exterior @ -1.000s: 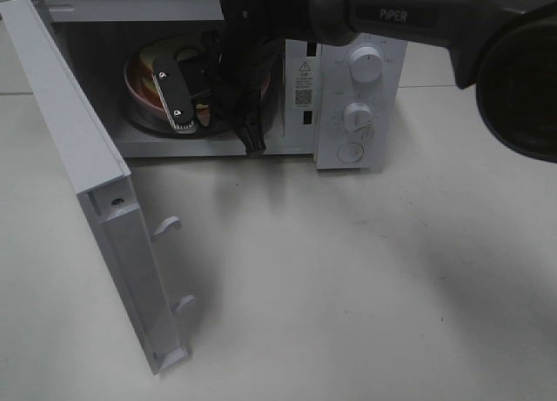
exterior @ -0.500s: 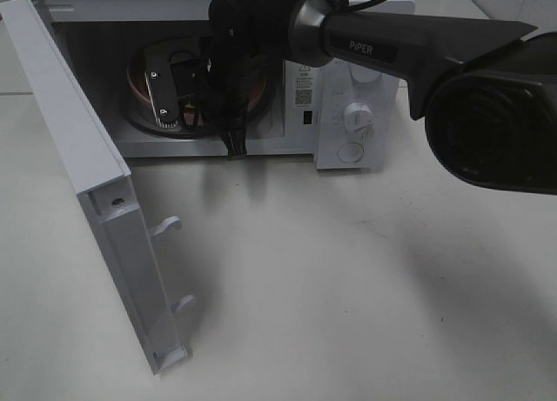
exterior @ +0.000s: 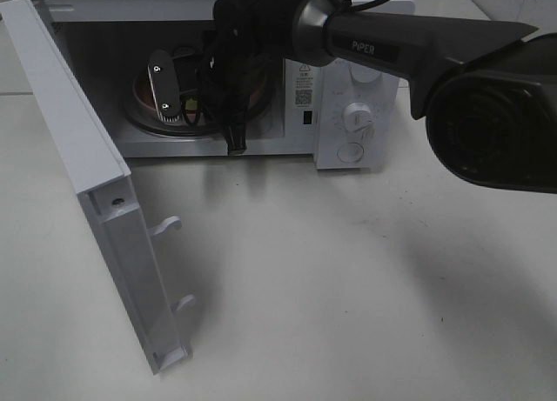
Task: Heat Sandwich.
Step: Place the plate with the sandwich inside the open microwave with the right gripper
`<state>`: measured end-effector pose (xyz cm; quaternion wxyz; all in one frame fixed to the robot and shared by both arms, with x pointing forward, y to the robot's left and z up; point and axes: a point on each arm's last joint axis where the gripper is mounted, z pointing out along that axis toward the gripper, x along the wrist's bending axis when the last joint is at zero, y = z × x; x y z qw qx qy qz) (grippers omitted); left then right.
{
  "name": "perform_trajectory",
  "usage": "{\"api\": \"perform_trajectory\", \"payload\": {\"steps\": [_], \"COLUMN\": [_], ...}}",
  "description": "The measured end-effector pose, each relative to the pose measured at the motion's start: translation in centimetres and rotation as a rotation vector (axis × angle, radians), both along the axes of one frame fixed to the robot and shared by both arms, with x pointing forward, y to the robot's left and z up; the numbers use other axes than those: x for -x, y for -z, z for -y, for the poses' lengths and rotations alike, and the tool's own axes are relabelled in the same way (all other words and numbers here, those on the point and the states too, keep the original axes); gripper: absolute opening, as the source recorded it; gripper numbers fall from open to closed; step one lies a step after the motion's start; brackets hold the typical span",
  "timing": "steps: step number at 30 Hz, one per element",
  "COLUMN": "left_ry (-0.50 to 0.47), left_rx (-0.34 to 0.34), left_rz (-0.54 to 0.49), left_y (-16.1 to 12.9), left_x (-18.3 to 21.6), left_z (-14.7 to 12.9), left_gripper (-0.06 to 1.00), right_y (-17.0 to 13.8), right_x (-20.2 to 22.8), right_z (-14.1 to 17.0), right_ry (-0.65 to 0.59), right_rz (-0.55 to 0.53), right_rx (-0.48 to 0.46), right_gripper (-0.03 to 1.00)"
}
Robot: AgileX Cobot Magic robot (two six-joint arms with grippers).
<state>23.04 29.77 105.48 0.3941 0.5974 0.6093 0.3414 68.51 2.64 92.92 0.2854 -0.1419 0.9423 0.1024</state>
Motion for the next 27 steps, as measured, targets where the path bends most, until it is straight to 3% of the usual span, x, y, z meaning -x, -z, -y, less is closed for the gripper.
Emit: {"api": "perform_trajectory", "payload": {"steps": [3,4,6,8,12,27], "left_ry": [0.000,0.000,0.000,0.000,0.000,0.000], "left_rx": [0.000,0.000,0.000,0.000,0.000,0.000], "left_rz": [0.000,0.000,0.000,0.000,0.000,0.000], "left_y": [0.0,0.0,0.0,0.0,0.0,0.0], "left_x": [0.0,0.0,0.0,0.0,0.0,0.0], "left_z": [0.0,0.0,0.0,0.0,0.0,0.0], "left_gripper": [0.97,0.97,0.97,0.97,0.97,0.97], "right_y": [0.0,0.0,0.0,0.1,0.0,-1.4], "right_x": [0.0,0.0,0.0,0.1,0.3,3.1], "right_z": [0.0,0.0,0.0,0.1,0.2,2.2], "right_ry": [0.031,0.031,0.049,0.060,0.072,0.064], "right_rz": [-0.008,-0.008,-0.023,-0.032,-0.043,-0.048], "right_rx": [-0.021,-0.021,-0.024,-0.026,-0.026,-0.035], "right_gripper": [0.44,0.44,0.57,0.64,0.69,0.71]}}
